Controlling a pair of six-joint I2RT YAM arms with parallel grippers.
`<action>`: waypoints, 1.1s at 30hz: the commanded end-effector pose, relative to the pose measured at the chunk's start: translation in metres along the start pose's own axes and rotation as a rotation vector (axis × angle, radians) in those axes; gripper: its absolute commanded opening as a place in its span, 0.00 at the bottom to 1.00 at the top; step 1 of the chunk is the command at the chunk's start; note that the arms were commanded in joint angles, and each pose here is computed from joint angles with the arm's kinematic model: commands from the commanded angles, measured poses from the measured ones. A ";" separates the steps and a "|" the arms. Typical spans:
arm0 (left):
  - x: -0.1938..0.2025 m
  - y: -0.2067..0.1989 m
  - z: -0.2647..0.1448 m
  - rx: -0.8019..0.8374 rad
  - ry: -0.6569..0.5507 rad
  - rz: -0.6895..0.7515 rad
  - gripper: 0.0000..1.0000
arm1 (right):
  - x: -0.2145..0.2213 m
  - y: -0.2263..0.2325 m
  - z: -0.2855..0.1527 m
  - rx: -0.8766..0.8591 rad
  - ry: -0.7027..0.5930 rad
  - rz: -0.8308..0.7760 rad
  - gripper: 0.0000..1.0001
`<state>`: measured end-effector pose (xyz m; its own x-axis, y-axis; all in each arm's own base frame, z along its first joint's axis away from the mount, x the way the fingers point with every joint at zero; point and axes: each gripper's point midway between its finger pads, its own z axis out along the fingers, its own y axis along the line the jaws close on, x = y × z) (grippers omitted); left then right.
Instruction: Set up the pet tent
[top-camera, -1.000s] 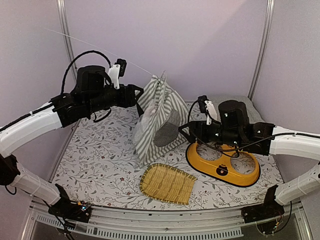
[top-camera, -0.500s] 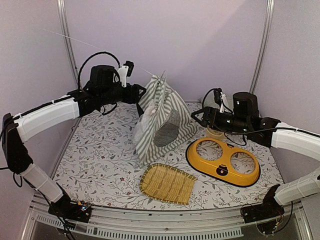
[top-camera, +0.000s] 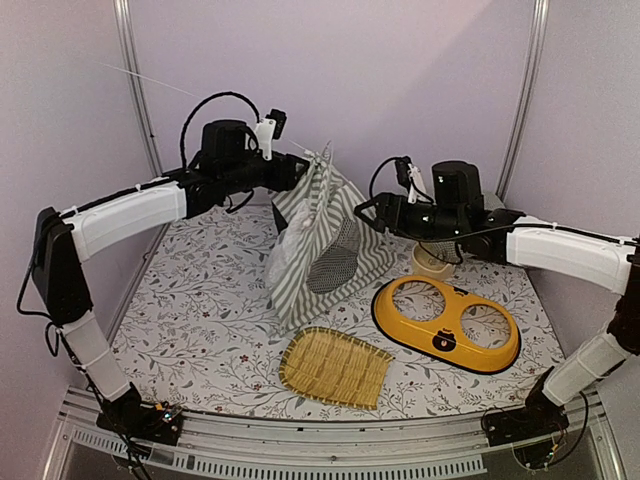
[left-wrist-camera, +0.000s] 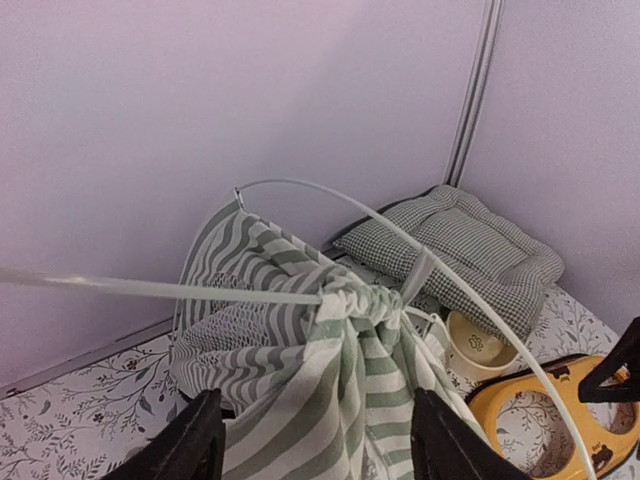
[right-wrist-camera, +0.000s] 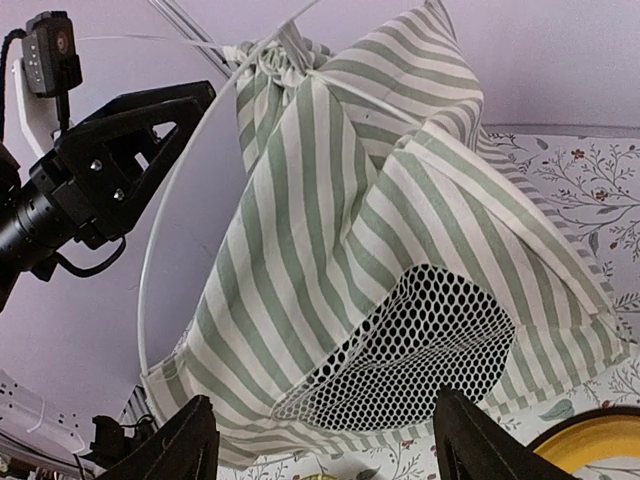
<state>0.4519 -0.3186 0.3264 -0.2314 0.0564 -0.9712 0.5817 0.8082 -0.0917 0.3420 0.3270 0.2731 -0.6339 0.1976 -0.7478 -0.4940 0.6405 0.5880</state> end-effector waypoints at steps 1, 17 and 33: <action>-0.017 0.005 0.009 0.004 -0.053 0.058 0.63 | -0.036 -0.014 0.021 0.047 -0.070 -0.107 0.99; -0.014 0.010 0.019 0.040 -0.064 0.092 0.62 | -0.065 -0.039 0.092 0.034 -0.080 -0.348 1.00; -0.010 0.009 0.036 0.067 -0.052 0.089 0.20 | -0.055 -0.068 0.123 0.108 -0.029 -0.417 0.77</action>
<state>0.4805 -0.3359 0.3121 -0.1732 0.1156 -0.9781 0.6524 0.7574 -0.0260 0.4768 0.3638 0.2418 -0.3866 -0.0488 -0.9209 -0.6421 0.7311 0.2308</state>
